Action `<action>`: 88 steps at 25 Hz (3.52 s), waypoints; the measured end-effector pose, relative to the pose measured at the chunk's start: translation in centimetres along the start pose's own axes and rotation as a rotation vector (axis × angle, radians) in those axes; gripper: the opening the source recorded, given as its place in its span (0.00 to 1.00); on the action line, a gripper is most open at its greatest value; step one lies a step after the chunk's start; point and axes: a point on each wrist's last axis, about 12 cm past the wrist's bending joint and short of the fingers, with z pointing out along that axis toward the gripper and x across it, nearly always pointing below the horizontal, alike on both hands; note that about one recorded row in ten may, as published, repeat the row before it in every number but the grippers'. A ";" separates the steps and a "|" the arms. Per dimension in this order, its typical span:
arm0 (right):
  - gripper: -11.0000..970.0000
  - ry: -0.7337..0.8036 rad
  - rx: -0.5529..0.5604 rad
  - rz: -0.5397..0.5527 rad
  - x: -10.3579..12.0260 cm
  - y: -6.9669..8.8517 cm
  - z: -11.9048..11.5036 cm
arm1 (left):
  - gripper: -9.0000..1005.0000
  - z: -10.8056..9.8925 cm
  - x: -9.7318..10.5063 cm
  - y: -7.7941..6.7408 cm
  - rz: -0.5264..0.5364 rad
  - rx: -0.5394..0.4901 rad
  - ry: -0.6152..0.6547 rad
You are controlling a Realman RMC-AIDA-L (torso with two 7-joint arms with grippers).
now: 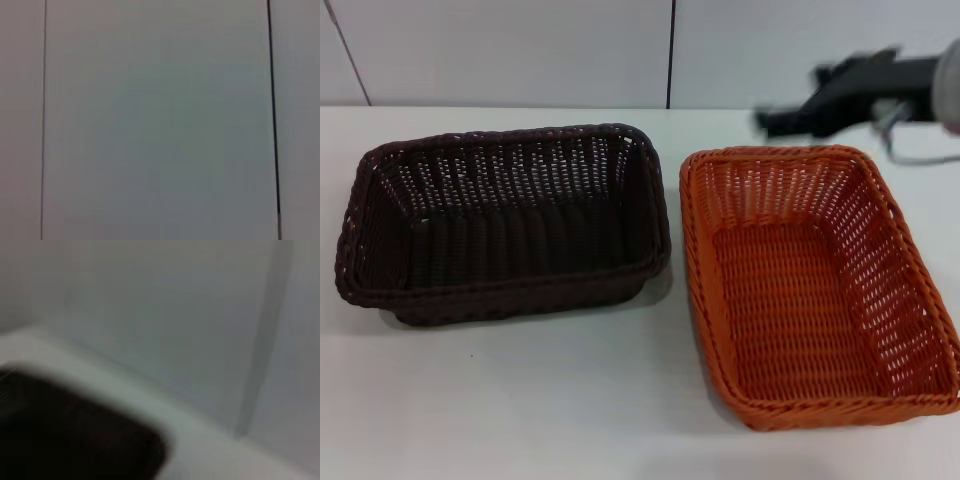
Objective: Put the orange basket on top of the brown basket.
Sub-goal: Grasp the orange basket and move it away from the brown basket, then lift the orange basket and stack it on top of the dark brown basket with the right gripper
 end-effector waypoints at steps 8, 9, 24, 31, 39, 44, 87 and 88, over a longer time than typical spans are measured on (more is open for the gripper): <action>0.83 0.331 -0.385 -0.232 -0.7 6.0 -3.3 | 0.79 -0.2 1.9 0.1 0.009 -0.005 0.067; 0.83 0.363 -0.403 -0.242 -0.4 6.2 -3.6 | 0.79 -0.2 2.0 0.1 0.010 -0.005 0.072; 0.82 0.621 -0.451 -0.259 2.2 5.8 -3.7 | 0.79 0.2 2.8 -0.5 -0.015 0.005 0.111; 0.82 0.696 -0.452 -0.290 3.7 5.6 -1.3 | 0.79 0.3 3.2 -0.5 -0.019 0.004 0.135; 0.81 0.747 -0.472 -0.329 4.7 6.4 0.6 | 0.79 0.4 3.3 -0.6 -0.022 0.005 0.144; 0.75 0.796 -0.403 -0.389 5.4 6.6 1.3 | 0.79 0.4 3.3 -0.5 -0.030 0.004 0.147; 0.18 0.344 -0.034 -0.877 -2.9 10.2 0.4 | 0.78 1.1 3.9 -0.6 -0.005 0.009 0.140; 0.18 0.321 -0.047 -0.953 -3.0 10.6 0.4 | 0.78 1.1 3.9 -0.6 -0.004 0.009 0.141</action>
